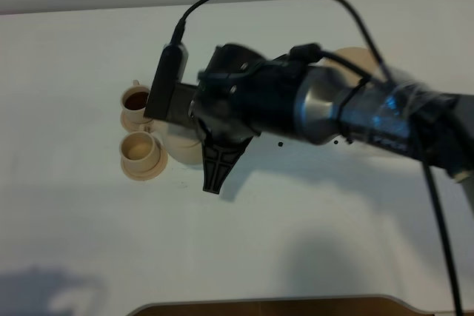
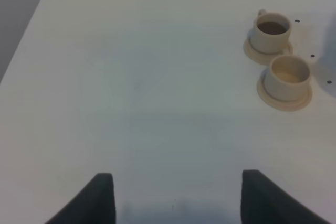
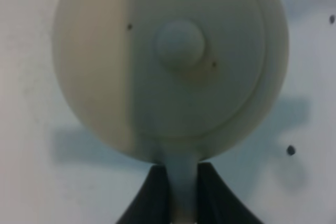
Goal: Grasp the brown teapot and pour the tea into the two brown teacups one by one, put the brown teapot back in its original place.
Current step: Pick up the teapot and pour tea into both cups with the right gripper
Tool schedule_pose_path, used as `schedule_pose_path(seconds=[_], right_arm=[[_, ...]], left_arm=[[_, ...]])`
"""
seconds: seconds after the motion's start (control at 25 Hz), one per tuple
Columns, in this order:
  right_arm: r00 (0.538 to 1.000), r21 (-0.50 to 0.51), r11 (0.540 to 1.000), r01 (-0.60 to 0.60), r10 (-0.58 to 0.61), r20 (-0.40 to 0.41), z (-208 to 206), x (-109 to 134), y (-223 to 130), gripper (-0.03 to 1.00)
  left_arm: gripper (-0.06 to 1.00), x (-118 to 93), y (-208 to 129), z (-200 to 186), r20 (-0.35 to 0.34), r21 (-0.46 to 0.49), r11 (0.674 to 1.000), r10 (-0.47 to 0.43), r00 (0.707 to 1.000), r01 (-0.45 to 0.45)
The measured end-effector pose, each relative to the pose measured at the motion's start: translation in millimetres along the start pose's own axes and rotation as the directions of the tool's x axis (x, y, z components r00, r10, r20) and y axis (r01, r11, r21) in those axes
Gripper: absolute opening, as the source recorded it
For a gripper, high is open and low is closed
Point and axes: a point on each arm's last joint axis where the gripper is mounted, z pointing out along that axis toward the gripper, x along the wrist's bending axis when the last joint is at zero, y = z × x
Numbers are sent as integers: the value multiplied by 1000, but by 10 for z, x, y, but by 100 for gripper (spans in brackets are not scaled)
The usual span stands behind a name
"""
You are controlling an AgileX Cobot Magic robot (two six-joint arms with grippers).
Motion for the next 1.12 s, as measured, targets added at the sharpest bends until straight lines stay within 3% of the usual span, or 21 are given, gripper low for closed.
schedule_pose_path(seconds=[0.28,0.8,1.12], right_arm=[[998,12,999,39,-40,52,263,79,31,12],[983,-11,994,106,-103,150,260,14,72,12],[959,3,977,213,-209,189,308,179,158,12]], left_arm=[[55,0,0,0,0,0,1000,0,1000,0],[55,0,0,0,0,0,1000,0,1000,0],[55,0,0,0,0,0,1000,0,1000,0]])
